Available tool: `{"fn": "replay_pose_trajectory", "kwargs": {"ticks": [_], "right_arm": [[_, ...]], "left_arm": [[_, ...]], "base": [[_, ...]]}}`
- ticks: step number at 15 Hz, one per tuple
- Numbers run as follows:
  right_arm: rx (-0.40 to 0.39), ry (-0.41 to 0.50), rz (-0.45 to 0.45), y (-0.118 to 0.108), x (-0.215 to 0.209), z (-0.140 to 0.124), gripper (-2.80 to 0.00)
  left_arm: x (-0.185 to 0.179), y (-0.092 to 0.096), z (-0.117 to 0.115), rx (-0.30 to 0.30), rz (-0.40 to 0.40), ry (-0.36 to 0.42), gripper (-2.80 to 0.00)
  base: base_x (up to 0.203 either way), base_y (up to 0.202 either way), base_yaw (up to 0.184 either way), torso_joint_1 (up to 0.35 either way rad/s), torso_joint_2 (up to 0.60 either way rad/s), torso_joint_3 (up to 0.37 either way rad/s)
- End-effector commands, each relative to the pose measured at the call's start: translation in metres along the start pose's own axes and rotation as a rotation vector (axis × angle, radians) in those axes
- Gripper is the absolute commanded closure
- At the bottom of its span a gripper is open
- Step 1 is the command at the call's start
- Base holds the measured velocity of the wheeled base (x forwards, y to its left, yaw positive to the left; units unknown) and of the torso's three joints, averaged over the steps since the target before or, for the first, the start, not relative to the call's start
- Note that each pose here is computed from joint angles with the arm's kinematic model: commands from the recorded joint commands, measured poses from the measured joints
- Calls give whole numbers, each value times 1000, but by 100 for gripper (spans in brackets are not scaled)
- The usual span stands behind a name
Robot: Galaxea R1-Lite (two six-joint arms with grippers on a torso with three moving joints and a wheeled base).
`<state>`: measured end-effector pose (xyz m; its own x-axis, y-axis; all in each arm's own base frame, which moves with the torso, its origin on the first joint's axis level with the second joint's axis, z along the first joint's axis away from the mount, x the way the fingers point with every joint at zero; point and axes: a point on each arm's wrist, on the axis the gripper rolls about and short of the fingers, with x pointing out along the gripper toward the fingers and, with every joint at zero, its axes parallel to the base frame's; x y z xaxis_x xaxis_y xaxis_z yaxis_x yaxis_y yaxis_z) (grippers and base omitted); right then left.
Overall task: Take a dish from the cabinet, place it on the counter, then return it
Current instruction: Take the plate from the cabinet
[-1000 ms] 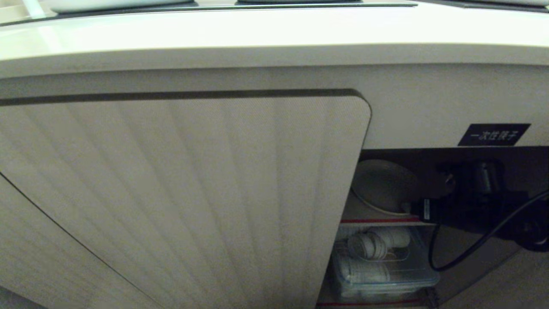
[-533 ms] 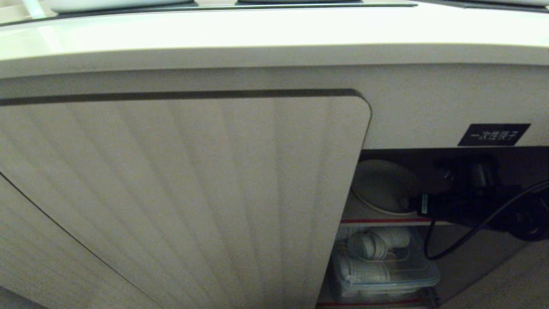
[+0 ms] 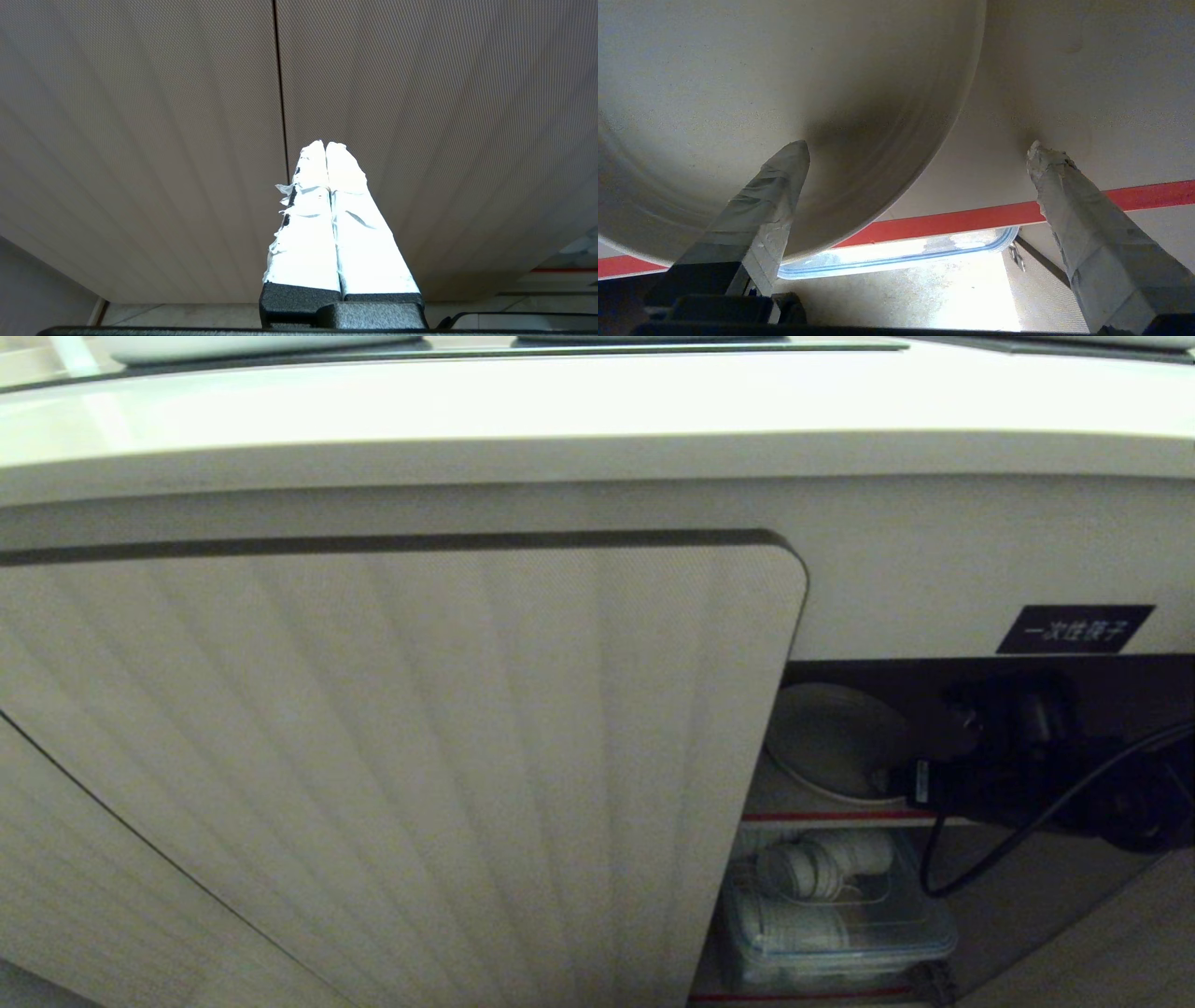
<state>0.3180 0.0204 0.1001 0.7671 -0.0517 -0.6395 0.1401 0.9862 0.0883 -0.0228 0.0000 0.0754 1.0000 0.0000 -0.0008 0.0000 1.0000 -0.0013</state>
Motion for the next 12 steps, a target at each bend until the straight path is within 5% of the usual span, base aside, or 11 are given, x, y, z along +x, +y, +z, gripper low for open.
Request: {"fn": "replay_pose_trajectory", "kwargs": {"ticks": [1, 11, 12], "right_arm": [[0, 4, -1, 0, 1, -1, -280], [-2, -7, 2, 1, 4, 1, -280], [-1, -13, 2, 1, 4, 3, 0]], "left_arm": [[0, 0, 0, 0, 0, -1, 0], [0, 0, 0, 0, 0, -1, 0], [0, 0, 0, 0, 0, -1, 0]], "base": [[0, 0, 0, 0, 0, 0], [0, 0, 0, 0, 0, 0], [0, 0, 0, 0, 0, 0]]}}
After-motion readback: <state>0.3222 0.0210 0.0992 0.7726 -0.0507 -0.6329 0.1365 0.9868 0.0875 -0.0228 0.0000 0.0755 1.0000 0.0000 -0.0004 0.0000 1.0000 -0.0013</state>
